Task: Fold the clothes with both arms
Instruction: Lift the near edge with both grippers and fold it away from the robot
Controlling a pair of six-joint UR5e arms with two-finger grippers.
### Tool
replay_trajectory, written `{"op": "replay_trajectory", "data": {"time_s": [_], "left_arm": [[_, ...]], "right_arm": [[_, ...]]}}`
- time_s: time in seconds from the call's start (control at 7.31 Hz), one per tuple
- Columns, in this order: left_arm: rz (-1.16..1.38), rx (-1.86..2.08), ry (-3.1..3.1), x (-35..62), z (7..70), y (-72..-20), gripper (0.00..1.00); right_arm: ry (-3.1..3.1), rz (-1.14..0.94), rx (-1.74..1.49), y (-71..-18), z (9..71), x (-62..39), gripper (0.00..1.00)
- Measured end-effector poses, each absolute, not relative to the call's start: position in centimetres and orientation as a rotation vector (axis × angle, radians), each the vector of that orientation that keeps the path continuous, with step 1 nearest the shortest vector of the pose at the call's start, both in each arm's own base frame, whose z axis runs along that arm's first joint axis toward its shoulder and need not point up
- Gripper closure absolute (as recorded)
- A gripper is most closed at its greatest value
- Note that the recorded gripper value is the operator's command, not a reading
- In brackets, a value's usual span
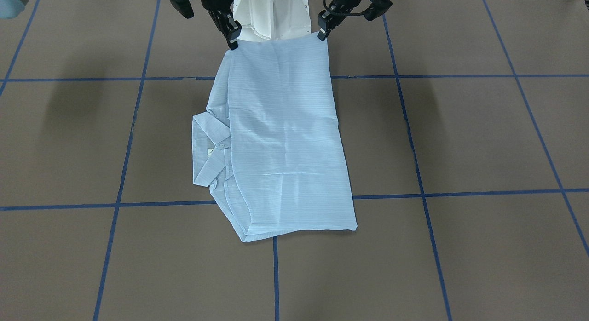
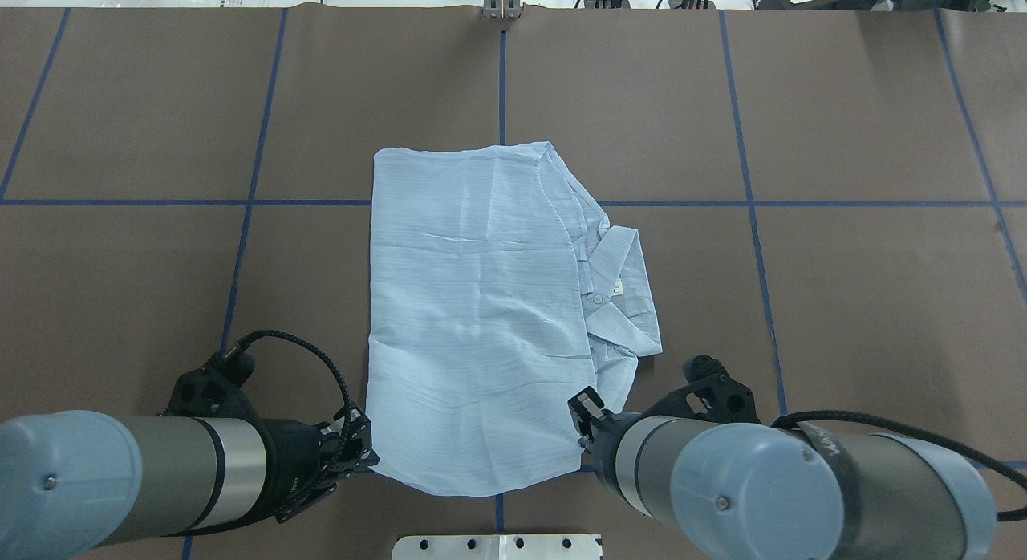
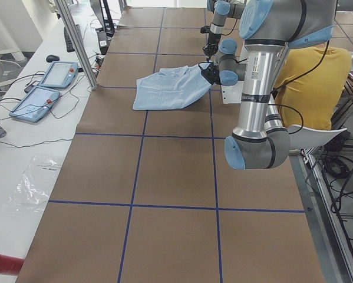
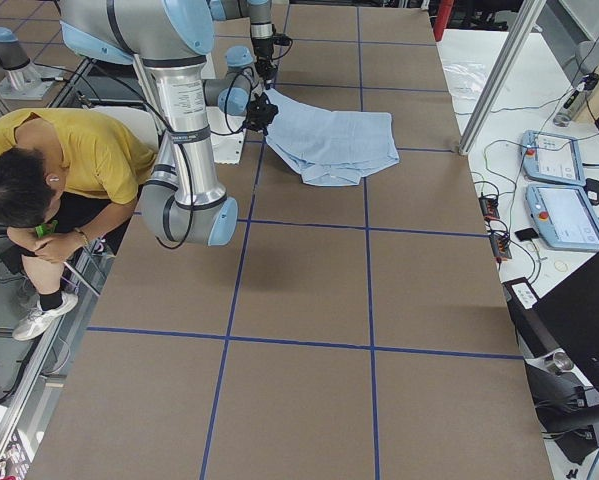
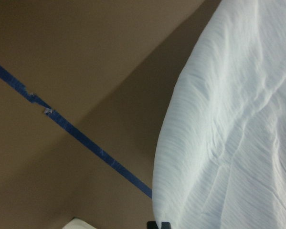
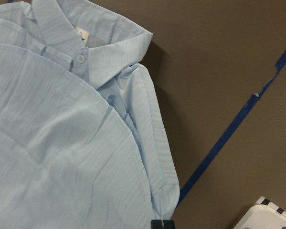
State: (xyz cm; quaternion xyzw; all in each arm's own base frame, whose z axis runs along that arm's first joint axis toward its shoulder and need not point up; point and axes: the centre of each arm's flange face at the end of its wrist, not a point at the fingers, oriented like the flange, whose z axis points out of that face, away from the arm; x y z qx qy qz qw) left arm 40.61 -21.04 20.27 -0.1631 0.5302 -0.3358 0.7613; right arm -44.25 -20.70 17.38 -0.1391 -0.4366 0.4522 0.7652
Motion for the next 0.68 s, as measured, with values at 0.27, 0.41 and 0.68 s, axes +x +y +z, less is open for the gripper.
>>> {"op": "replay_trajectory", "data": {"time_s": [0.27,0.41,0.68], "left_arm": [[-0.744,-0.273,1.205,38.5,18.6,-24.8,1.0],[-0.736,-0.192,1.214,38.5,18.3,-28.0,1.0],[-0.741,-0.07,1.165,39.9,19.5,-35.5,1.0]], "right_arm": [[-0.965,1.05,-0.263,-25.3,16.1,-43.0,1.0],[-0.955,1.072,-0.244,-29.2,15.8,-43.7,1.0],[-0.947,1.082,-0.221,-37.6,16.7,-45.9,1.0]]}}
